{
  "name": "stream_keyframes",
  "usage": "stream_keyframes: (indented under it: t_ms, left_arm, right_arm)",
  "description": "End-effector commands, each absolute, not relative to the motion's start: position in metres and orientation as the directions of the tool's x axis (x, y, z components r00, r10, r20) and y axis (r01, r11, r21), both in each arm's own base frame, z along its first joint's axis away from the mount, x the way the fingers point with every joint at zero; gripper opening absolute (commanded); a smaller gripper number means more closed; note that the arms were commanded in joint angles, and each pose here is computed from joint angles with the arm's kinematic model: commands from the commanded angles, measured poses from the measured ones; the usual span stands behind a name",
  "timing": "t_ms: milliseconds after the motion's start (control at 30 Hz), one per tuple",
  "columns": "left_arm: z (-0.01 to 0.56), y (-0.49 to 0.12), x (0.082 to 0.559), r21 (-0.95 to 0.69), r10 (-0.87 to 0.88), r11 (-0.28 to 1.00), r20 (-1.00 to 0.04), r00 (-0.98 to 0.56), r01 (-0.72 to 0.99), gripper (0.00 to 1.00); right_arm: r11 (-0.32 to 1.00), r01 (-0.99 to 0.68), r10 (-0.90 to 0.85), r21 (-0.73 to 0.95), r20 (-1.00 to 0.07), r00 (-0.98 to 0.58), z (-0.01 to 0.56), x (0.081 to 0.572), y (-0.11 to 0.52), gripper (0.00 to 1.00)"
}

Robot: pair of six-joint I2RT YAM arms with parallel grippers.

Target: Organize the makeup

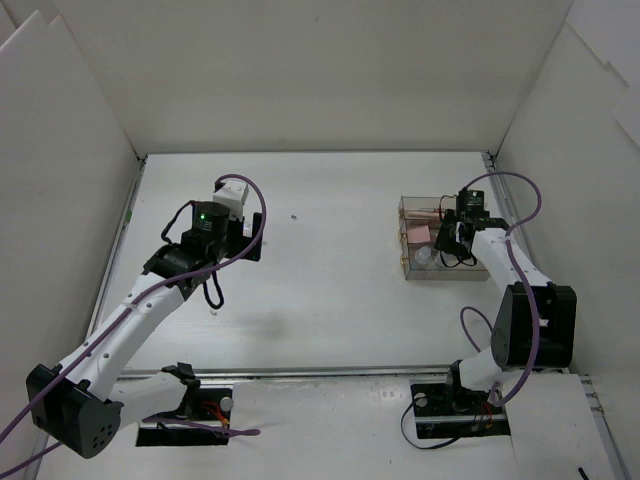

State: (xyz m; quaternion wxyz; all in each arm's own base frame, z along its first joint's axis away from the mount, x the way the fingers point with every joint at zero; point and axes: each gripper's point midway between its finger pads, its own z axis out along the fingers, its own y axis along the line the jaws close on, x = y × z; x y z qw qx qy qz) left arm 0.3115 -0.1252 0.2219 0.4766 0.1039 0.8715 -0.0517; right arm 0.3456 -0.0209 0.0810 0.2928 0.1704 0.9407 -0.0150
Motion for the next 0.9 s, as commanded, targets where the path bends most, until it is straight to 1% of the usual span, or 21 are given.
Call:
stream_keyframes:
  t_ms: [0,100,133,200,300,333,433,533,633,867]
  left_arm:
    - [0.238,-0.125,0.314,-0.016,0.095,0.976,-0.865,-0.492,0.218,1.0]
    - [0.236,-0.126,0.315,-0.016,0.099,0.975,-0.861,-0.499,0.22,0.99]
    - [0.235,-0.127,0.315,-0.018,0.1,0.974,-0.859,-0.502,0.225,1.0]
    - [0.233,-0.128,0.315,-0.019,0.101,0.974,-0.855,-0.508,0.227,1.0]
    - [0.232,-0.128,0.316,-0.021,0.097,0.975,-0.855,-0.51,0.222,1.0]
    - [0.233,-0.125,0.317,-0.022,0.091,0.977,-0.856,-0.51,0.211,0.99]
    - [0.231,-0.125,0.318,-0.021,0.093,0.977,-0.851,-0.517,0.21,0.99]
    - [0.228,-0.124,0.319,-0.016,0.095,0.979,-0.845,-0.526,0.204,0.99]
    - [0.229,-0.121,0.321,-0.013,0.092,0.981,-0.843,-0.53,0.191,1.0]
    - [0.231,-0.101,0.338,0.025,0.088,0.992,-0.839,-0.537,0.123,1.0]
  right_arm:
    - [0.934,0.348,0.329,0.087,-0.591,-0.736,0.085,0.357,-0.026,0.17]
    - [0.934,0.348,0.331,0.085,-0.576,-0.747,0.078,0.357,-0.026,0.24]
    - [0.934,0.347,0.331,0.084,-0.571,-0.751,0.077,0.356,-0.026,0.29]
    - [0.933,0.351,0.335,0.083,-0.556,-0.761,0.07,0.354,-0.027,0.33]
    - [0.931,0.353,0.341,0.088,-0.548,-0.764,0.068,0.352,-0.026,0.44]
    - [0.931,0.354,0.343,0.089,-0.548,-0.763,0.068,0.352,-0.026,0.49]
    - [0.932,0.352,0.34,0.088,-0.551,-0.762,0.07,0.351,-0.026,0.57]
    - [0.93,0.355,0.344,0.093,-0.561,-0.753,0.076,0.349,-0.026,0.61]
    - [0.926,0.366,0.345,0.09,-0.591,-0.729,0.095,0.346,-0.029,0.65]
    - [0.914,0.397,0.33,0.084,-0.722,-0.608,0.173,0.337,-0.042,0.71]
